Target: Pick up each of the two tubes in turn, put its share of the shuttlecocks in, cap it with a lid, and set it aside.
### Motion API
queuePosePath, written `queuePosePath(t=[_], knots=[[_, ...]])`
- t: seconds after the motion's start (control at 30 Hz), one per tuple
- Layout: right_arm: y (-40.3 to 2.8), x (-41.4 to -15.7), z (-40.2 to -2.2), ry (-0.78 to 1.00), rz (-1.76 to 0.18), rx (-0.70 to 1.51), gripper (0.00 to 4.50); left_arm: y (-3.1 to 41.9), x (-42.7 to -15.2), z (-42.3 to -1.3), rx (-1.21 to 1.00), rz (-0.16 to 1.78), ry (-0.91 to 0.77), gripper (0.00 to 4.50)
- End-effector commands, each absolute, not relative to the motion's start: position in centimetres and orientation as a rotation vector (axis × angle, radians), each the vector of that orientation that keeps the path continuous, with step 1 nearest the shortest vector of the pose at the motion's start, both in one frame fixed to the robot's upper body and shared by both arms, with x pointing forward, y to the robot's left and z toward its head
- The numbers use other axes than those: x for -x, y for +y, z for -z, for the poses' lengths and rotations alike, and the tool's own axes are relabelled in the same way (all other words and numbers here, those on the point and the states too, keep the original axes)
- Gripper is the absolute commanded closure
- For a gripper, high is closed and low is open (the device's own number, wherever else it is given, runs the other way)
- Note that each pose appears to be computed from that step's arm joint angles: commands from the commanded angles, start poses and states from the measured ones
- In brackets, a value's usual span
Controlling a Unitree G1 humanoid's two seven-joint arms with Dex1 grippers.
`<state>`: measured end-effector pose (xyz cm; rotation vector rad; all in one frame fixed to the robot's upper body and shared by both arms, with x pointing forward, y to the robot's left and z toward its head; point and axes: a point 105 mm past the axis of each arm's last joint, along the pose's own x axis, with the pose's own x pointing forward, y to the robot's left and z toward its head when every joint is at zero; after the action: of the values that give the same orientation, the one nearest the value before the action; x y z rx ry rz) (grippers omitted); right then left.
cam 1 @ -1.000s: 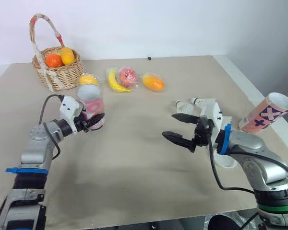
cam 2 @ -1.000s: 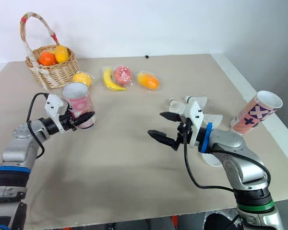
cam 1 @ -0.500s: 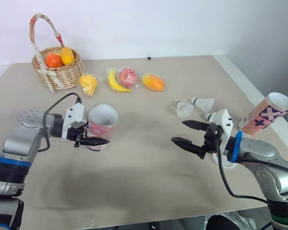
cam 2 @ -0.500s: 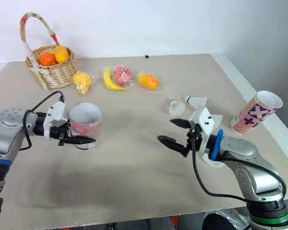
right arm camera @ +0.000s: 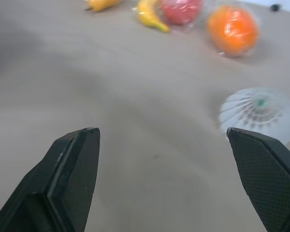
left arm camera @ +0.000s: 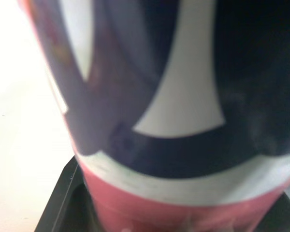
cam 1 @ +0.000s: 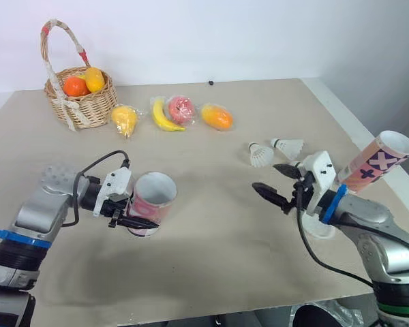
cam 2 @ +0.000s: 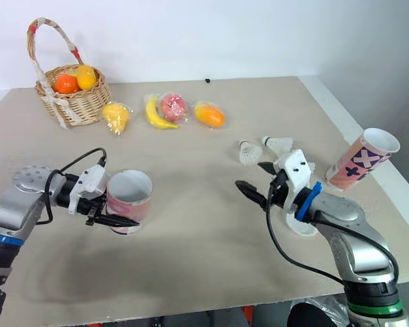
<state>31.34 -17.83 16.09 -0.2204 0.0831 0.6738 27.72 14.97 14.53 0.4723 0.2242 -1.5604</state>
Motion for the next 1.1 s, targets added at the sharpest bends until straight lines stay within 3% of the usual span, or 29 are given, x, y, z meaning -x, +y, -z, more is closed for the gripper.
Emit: queuePosePath(t=[0.03,0.27,0.9,1.0,1.1], knots=[[-17.6,-32.3,-16.5,0.056,-0.623,0.229,0.0,14.4,-27.4,-14.4,-0.481,1.574,0.208,2.14],[-16.7,-33.7,-16.0,0.053,-0.538,0.173,0.0,14.6,-27.2,-13.4,-0.495,1.572,0.231,2.14],[-16.0,-40.8,-14.9,0.106,-0.283,0.157,0.0,14.0,-26.9,-12.8,-0.517,1.593,0.243,2.14],[-16.0,-41.9,-14.6,0.111,-0.255,0.159,1.22,13.9,-26.9,-12.9,-0.517,1.592,0.241,2.17],[-15.8,-42.4,-14.4,0.109,-0.251,0.165,2.8,13.9,-26.8,-12.9,-0.516,1.593,0.24,2.17]])
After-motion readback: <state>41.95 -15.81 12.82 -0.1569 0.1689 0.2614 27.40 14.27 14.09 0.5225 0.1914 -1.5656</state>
